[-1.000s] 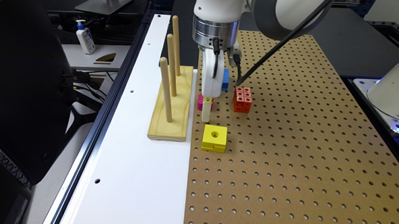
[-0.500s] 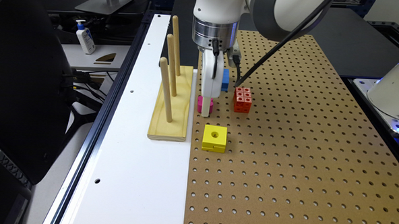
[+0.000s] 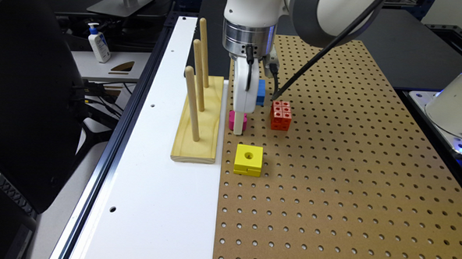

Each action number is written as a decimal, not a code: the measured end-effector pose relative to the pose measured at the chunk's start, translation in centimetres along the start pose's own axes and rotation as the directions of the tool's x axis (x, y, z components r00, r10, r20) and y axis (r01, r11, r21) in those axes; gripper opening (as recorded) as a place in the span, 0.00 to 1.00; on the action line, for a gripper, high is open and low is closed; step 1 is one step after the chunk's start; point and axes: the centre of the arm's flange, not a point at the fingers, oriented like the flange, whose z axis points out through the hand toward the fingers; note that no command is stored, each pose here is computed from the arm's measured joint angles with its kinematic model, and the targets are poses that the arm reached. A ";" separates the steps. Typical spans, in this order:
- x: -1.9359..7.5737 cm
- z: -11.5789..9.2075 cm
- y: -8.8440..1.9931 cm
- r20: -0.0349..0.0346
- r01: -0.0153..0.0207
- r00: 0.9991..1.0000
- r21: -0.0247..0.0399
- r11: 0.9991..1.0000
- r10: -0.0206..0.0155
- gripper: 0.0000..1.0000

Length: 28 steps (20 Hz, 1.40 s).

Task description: Pick up pink flower.

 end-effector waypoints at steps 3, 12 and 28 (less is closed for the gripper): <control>0.11 -1.3 -0.1 -0.003 0.001 1.000 0.002 1.000 -0.001 0.00; 0.14 -4.5 -0.4 -0.004 0.003 1.000 0.000 1.000 -0.003 0.00; -0.24 -11.2 -0.3 -0.008 0.008 1.000 -0.003 1.000 -0.008 0.00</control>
